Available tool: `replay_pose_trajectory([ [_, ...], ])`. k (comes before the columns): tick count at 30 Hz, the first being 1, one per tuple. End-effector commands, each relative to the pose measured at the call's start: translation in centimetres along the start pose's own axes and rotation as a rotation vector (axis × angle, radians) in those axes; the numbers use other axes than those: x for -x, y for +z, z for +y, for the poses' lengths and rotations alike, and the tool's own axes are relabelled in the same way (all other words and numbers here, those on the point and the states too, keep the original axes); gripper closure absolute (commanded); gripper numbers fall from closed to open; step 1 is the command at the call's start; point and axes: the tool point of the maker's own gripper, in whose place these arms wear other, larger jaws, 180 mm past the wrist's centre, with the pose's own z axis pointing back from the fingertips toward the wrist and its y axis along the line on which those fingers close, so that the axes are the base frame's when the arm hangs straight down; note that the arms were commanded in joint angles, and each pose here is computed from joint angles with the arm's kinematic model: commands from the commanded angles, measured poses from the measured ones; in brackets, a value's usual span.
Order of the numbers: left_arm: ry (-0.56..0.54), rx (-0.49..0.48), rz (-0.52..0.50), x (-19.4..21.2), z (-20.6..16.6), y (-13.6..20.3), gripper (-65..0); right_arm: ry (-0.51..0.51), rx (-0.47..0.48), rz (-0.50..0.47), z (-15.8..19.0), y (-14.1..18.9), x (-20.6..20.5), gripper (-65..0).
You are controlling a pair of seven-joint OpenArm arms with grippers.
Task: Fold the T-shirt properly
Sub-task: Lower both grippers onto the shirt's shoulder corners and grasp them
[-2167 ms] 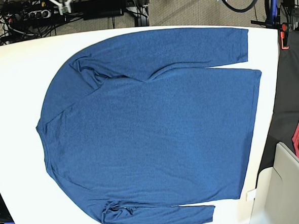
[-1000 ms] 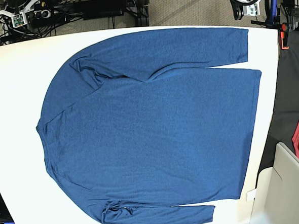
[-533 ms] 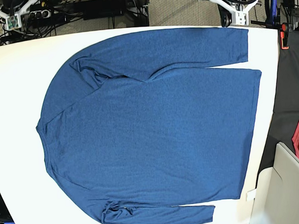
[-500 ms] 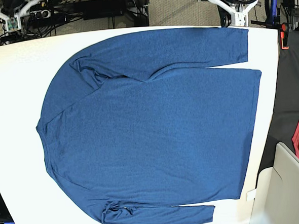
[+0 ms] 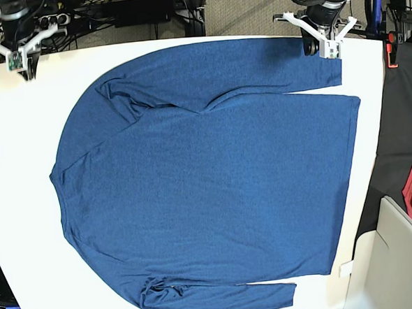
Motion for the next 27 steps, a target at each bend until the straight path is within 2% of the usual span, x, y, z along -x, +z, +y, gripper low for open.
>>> replay_pose_trajectory([
  [1, 0.015, -0.002, -0.032, -0.9, -0.2, 0.2, -0.4, 0.009, 0.011, -0.051, -0.4, -0.1, -1.5, -4.3],
  [4, 0.05, -0.031, -0.043, -1.1, 0.4, 0.2, -3.2, -0.002, 0.0, -0.078, 0.0, -0.6, -2.3, -4.3],
  [7, 0.066, -0.031, -0.056, -2.0, 0.2, -0.4, -7.0, 0.005, -0.096, -0.104, 2.3, -1.2, -3.2, -4.3],
  [10, 0.071, -0.028, -0.032, -2.6, 0.2, -1.2, -11.9, 0.006, -0.146, -0.122, 3.6, -1.5, -3.8, -4.3],
  [13, 0.075, -0.032, -0.013, -3.4, 0.3, -1.8, -17.5, 0.006, -0.145, -0.087, 3.7, -2.3, -3.7, -4.3],
  [16, 0.098, -0.097, -0.016, -3.9, 2.7, -1.6, -22.0, 0.005, -0.135, -0.056, 3.5, -2.8, -3.7, -4.3],
  [22, 0.152, -0.223, -0.036, -4.0, 7.1, -0.7, -27.1, 0.006, -0.131, -0.051, 3.3, -2.9, -3.7, -4.3],
  [27, 0.162, -0.228, -0.047, -4.6, 7.4, -1.1, -29.3, 0.005, -0.124, -0.064, 3.1, -3.1, -4.1, -4.3],
])
